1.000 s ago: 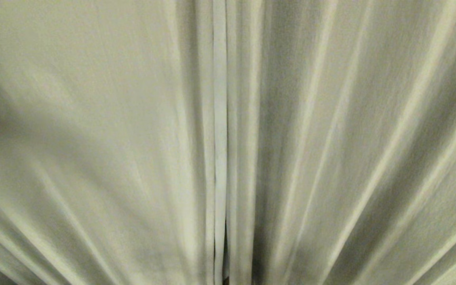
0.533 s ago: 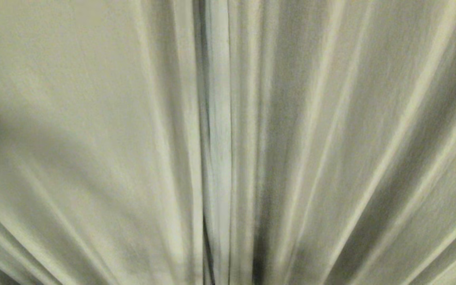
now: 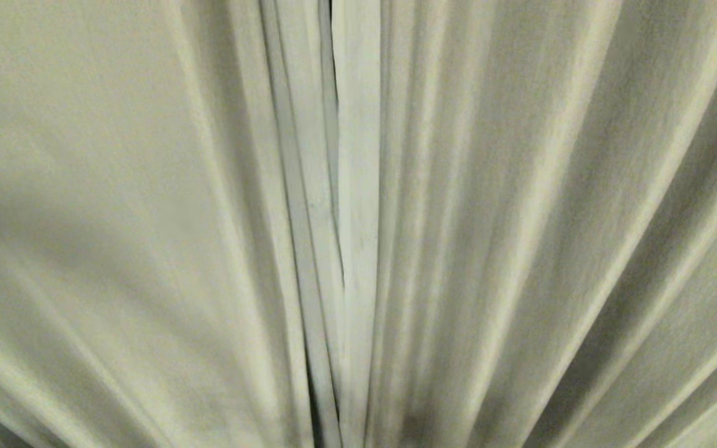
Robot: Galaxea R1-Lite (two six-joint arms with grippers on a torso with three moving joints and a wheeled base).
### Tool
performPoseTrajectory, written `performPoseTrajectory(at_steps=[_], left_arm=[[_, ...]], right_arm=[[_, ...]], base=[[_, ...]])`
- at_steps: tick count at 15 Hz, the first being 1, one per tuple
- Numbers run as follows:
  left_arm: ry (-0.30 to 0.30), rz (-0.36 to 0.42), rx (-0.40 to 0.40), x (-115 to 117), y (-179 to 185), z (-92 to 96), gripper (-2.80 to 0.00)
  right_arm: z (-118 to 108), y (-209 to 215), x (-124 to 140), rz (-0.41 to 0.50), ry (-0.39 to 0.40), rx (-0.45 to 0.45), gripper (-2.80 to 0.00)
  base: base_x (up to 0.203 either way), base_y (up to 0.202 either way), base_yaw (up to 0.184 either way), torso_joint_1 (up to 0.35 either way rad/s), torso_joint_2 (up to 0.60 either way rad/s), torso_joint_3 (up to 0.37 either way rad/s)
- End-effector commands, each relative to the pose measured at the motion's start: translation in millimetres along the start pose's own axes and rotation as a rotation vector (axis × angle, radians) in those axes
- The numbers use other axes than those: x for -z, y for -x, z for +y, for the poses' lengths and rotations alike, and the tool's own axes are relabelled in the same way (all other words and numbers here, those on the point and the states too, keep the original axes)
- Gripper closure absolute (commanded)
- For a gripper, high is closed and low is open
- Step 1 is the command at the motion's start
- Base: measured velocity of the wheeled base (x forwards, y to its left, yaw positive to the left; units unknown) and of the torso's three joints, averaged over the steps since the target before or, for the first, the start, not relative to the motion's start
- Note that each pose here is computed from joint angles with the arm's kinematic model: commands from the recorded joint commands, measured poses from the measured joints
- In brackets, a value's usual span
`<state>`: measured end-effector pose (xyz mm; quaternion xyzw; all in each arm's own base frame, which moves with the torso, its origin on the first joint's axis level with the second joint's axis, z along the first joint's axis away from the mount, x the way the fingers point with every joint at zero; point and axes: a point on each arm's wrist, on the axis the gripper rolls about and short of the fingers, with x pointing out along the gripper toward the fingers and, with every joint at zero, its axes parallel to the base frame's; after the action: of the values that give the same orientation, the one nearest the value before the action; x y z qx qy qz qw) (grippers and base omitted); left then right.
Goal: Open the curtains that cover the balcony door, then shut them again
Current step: Pull the outer curtains open on both sides
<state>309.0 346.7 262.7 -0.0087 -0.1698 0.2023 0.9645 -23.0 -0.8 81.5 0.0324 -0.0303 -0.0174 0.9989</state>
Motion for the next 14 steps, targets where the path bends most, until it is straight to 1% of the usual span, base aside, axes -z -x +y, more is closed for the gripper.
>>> performPoseTrajectory(at_steps=[1, 5, 7, 10, 14], left_arm=[[-0.002, -0.006, -0.002, 3.4, -1.7, 5.5, 0.00], [-0.007, -0.016, 0.008, -1.7, -1.8, 1.8, 0.00], [-0.014, -0.032, 0.026, -12.1, -1.2, -5.3, 0.00], [-0.025, -0.042, 0.101, -24.8, -0.9, -17.4, 0.00], [-0.023, -0.059, 0.140, -35.3, -1.9, -35.6, 0.00]], right_arm=[[0.0, 0.0, -0.1, 0.000, -0.001, 0.000, 0.00], [0.0, 0.0, -0.1, 0.000, -0.001, 0.000, 0.00], [0.0, 0.0, -0.1, 0.000, -0.001, 0.000, 0.00], [0.0, 0.0, -0.1, 0.000, -0.001, 0.000, 0.00], [0.0, 0.0, -0.1, 0.000, -0.001, 0.000, 0.00]], base=[[0.000, 0.000, 0.000, 0.000, 0.00, 0.000], [0.000, 0.000, 0.000, 0.000, 0.00, 0.000], [0.000, 0.000, 0.000, 0.000, 0.00, 0.000], [0.000, 0.000, 0.000, 0.000, 0.00, 0.000], [0.000, 0.000, 0.000, 0.000, 0.00, 0.000]])
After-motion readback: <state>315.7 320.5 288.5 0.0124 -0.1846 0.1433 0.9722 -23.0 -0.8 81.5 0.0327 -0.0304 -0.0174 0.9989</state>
